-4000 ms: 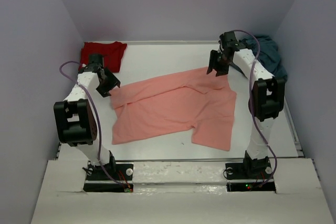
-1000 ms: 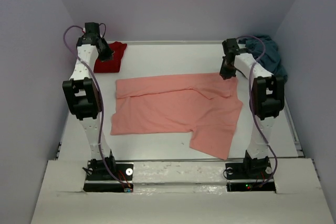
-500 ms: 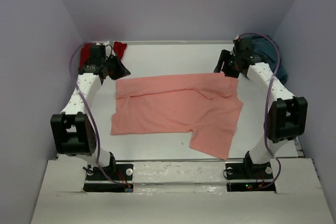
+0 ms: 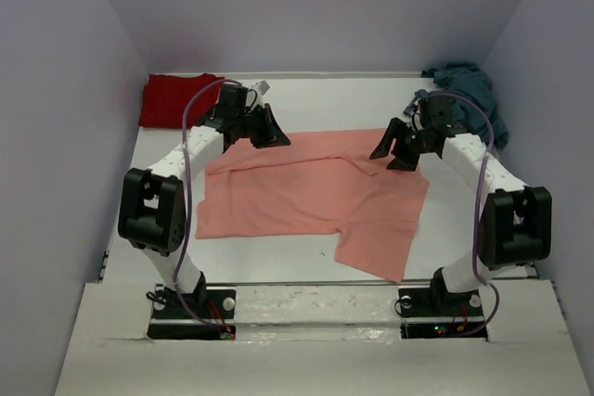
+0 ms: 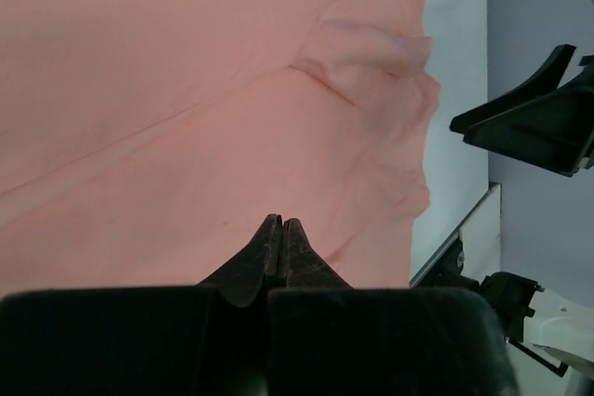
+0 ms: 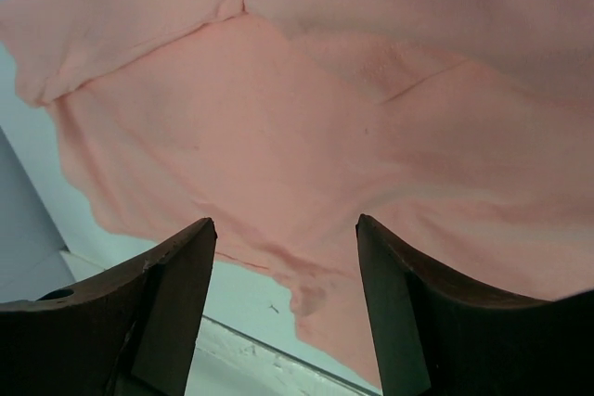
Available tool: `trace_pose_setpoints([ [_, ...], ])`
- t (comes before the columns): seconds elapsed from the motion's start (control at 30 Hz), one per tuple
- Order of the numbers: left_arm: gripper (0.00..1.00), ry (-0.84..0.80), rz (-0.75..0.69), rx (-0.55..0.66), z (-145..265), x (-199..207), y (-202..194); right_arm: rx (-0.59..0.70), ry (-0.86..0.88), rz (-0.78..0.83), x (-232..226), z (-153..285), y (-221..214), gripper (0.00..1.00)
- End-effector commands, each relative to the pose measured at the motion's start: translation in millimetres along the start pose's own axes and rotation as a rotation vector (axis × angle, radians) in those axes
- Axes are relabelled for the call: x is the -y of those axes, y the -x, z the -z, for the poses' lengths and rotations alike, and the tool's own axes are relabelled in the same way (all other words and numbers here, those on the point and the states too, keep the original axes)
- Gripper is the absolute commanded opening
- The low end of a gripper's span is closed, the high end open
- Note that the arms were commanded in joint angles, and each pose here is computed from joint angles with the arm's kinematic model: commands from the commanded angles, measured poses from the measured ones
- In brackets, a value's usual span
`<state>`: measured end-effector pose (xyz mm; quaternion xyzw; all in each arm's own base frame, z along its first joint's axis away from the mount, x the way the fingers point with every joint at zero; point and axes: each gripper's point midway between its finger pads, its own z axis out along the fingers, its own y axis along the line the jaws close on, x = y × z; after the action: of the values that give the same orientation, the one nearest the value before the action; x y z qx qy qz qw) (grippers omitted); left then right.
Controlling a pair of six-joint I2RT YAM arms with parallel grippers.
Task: Fold and stack the t-shirts
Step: Fold the tshirt
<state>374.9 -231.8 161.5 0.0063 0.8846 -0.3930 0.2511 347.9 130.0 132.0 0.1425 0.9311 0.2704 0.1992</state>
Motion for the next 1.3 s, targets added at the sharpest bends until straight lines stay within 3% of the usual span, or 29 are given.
trace_pose_setpoints([
  [0.0, 0.00, -0.149, -0.069, 0.031, -14, 63, 23, 0.015, 0.096, -0.063, -10, 6, 3, 0.68],
  [0.13, 0.00, -0.153, -0.064, -0.052, -57, 81, 5, -0.037, 0.062, -0.101, 9, -12, -8, 0.66],
  [0.43, 0.03, -0.188, -0.152, -0.204, -128, 141, -42, 0.061, -0.012, -0.233, 69, -5, 30, 0.65],
  [0.53, 0.10, -0.175, -0.180, -0.217, -134, 153, -51, 0.095, -0.026, -0.218, 72, 2, 40, 0.65],
  [0.8, 0.40, -0.106, -0.166, -0.247, -135, 142, -76, 0.090, -0.088, -0.242, 94, -7, 40, 0.65],
  [0.97, 0.52, -0.067, -0.171, -0.273, -141, 131, -86, 0.108, -0.122, -0.246, 107, -14, 46, 0.64],
  [1.27, 0.51, -0.039, -0.148, -0.330, -168, 109, -103, 0.127, -0.120, -0.250, 113, -16, 58, 0.63],
])
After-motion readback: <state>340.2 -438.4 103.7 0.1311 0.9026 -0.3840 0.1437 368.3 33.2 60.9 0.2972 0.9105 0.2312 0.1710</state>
